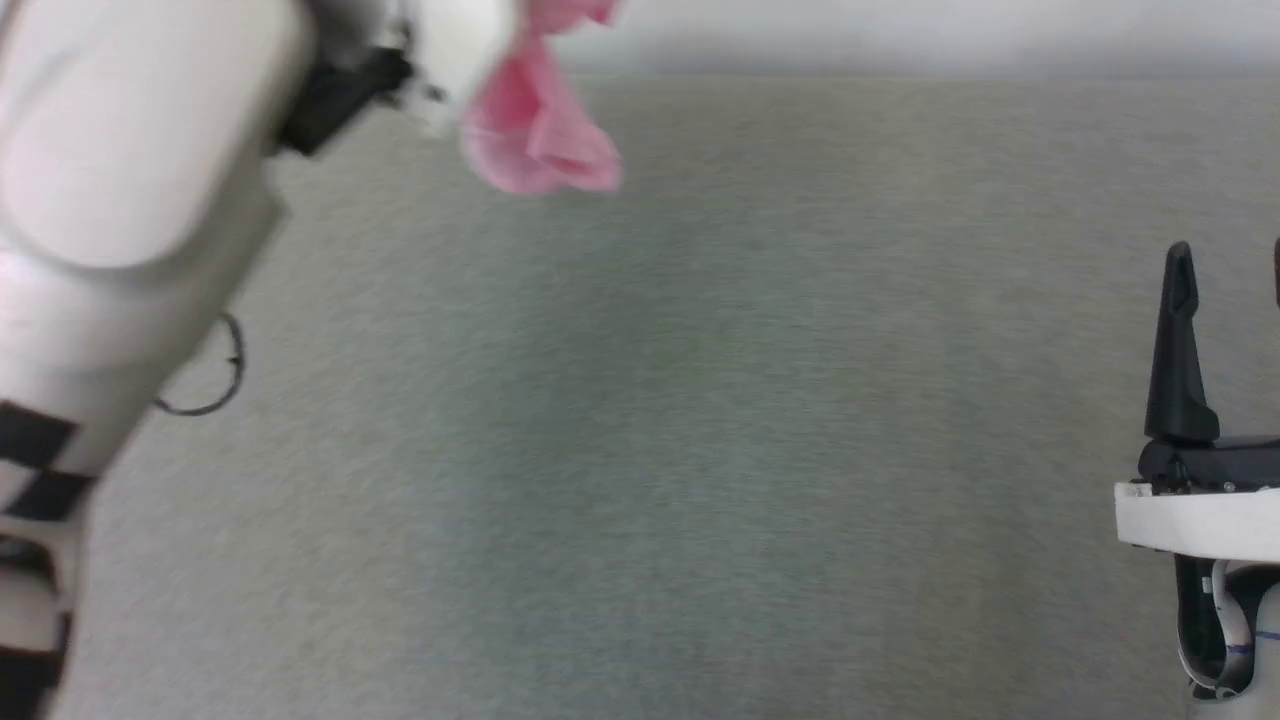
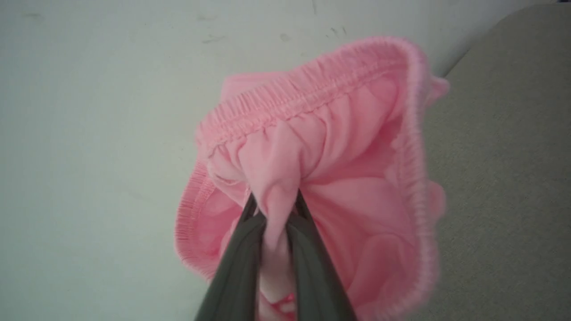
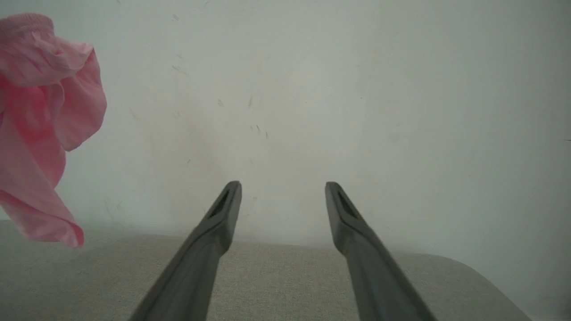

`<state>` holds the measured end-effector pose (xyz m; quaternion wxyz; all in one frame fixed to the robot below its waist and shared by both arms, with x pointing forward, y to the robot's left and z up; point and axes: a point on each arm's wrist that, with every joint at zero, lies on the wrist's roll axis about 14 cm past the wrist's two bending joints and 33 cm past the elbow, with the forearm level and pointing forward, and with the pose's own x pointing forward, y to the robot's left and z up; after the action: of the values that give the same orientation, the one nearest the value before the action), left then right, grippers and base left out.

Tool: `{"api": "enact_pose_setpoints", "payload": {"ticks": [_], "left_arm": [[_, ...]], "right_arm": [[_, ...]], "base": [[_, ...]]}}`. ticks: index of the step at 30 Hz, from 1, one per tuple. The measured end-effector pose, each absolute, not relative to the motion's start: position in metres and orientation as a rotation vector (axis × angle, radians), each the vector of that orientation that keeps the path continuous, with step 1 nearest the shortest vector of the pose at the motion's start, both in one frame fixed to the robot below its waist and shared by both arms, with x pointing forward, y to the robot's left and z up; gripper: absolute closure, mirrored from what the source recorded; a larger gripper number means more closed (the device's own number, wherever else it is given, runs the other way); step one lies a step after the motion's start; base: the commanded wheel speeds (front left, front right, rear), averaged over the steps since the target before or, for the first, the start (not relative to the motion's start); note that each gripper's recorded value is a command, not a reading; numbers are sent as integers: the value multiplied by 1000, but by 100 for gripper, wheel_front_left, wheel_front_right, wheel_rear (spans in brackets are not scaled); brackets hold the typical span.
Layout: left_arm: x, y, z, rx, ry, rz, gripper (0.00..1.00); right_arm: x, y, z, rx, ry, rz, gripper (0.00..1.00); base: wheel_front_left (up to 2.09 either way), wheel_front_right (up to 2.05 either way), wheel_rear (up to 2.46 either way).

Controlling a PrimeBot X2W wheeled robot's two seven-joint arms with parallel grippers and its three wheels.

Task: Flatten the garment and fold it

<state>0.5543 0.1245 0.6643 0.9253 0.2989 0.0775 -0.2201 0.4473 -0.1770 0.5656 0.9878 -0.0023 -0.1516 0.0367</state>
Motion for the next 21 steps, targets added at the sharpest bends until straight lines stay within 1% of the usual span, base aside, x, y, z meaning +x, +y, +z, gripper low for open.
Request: {"api": "enact_pose_setpoints", "payload": {"ticks": [3,7,11,15,19,21], "left_arm": [[551,62,657,565,117,-605,100],[539,-10,636,551,97,-790,100],[517,-63,593,535,148,-954,100],[489,-90,522,527,291,-1070,100],[459,-101,466,514,424,-1137,100],[436,-102,436,550,506,-1174,100]], "right_arm": [[435,-200,568,-14,-303,13,0],[418,-230,570,-28,-297,-69,0],[402,-254,571,-41,-289,-139,0],[390,-272,569,-51,-277,-191,0],[383,-283,566,-61,-261,-227,0],[382,-286,562,-65,-249,-236,0]], "base": [[0,0,0],[0,0,0],[0,0,0],[0,0,0],[0,0,0],[0,0,0]]}}
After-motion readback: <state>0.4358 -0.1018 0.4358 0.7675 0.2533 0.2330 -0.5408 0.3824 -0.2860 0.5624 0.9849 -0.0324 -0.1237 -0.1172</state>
